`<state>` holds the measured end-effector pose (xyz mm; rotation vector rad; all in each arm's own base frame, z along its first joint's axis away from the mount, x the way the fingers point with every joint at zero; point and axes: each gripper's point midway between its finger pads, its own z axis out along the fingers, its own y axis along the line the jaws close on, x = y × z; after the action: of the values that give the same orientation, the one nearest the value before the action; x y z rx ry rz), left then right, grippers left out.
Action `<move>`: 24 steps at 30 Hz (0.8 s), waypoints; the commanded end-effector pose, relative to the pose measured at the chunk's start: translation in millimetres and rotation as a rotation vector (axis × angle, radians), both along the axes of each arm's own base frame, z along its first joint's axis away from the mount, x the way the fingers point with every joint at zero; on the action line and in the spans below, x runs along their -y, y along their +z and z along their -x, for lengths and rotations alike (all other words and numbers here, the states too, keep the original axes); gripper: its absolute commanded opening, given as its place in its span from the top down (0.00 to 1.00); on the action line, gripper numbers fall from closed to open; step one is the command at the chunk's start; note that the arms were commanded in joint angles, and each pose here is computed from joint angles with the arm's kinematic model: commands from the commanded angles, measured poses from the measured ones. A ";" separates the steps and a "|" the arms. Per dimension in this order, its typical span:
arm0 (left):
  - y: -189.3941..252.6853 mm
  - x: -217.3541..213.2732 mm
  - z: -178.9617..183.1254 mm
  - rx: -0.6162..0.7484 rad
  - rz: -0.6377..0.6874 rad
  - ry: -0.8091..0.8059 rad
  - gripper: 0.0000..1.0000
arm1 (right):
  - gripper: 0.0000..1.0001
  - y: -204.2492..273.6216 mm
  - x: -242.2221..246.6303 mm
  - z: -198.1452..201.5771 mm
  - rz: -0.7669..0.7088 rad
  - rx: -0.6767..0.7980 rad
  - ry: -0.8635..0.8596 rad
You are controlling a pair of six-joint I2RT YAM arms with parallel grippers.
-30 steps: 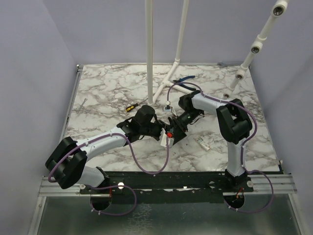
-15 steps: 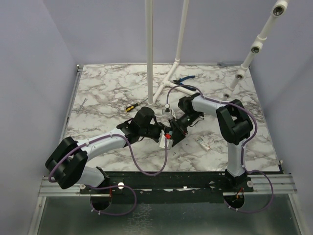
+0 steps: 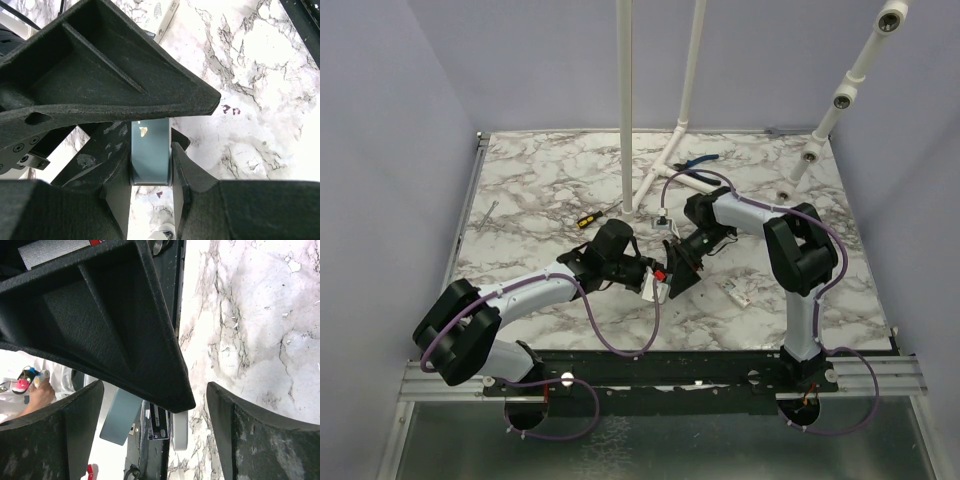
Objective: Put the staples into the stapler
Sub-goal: Adjust the stapler at the center of the board.
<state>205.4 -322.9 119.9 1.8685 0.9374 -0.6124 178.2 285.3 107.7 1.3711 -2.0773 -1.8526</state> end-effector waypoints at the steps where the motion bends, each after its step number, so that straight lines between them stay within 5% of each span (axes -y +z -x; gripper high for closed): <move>1: -4.4 0.4 8.2 -0.048 0.015 -0.026 0.95 | 0.14 10.6 -2.8 0.4 -0.035 0.016 -0.003; 19: -10.1 -3.0 -19.3 0.062 -0.021 0.062 0.94 | 0.25 10.5 -6.5 7.6 -0.037 -0.008 0.028; 20: -9.9 -3.1 -19.6 0.063 -0.021 0.064 0.92 | 0.33 10.1 -6.4 7.4 -0.035 -0.007 0.028; 22: -10.1 -4.2 -20.3 0.065 -0.024 0.071 0.80 | 0.93 7.1 -6.2 5.3 -0.022 0.003 0.025; 24: -12.6 -6.4 -19.5 0.067 -0.030 0.074 0.68 | 1.00 3.7 -5.0 3.9 -0.010 0.030 0.023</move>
<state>214.1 -328.2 123.0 1.8456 0.9192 -0.5732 178.3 283.4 99.5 1.4568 -2.0715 -1.8150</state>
